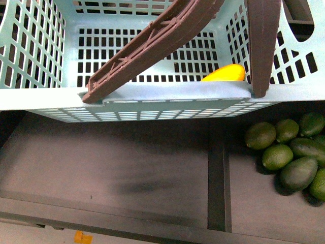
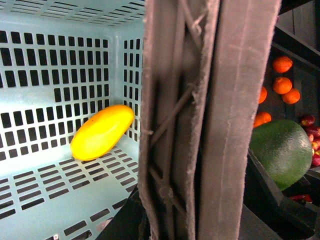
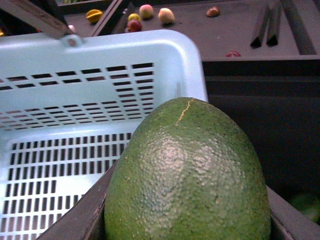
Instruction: Pick mango and avocado into basket
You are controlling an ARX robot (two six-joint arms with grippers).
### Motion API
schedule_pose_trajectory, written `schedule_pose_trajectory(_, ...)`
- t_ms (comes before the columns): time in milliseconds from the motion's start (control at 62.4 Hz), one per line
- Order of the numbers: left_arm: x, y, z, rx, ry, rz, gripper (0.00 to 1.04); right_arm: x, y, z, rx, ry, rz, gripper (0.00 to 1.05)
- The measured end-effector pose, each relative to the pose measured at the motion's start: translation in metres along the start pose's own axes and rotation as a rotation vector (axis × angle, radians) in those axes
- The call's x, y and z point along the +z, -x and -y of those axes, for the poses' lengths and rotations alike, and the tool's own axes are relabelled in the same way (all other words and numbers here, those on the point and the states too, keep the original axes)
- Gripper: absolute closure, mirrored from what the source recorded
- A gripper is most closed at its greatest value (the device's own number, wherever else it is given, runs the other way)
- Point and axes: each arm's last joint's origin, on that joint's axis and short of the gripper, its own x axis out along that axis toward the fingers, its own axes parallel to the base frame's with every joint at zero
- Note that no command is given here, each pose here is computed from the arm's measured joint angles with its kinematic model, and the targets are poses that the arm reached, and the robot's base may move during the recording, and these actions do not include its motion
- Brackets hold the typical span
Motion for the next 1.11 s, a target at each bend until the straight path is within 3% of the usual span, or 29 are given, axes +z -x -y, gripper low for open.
schedule_pose_trajectory(176,0.000,0.000,0.000,0.001,0.000,0.001,0.89,0.000,-0.020,-0.023,-0.034,0.008,0.017,0.51)
schedule_pose_trajectory(721,0.000,0.000,0.000,0.001,0.000,0.000,0.89,-0.008,-0.073,-0.048,-0.081,0.038,-0.017,0.50)
schedule_pose_trajectory(994,0.000,0.000,0.000,0.002,0.000,0.002,0.89,-0.007,-0.073,-0.050,-0.081,0.026,-0.001,0.10)
schedule_pose_trajectory(1106,0.000,0.000,0.000,0.000,0.001,0.000,0.89,-0.003,-0.065,-0.047,-0.074,0.002,0.013,0.09)
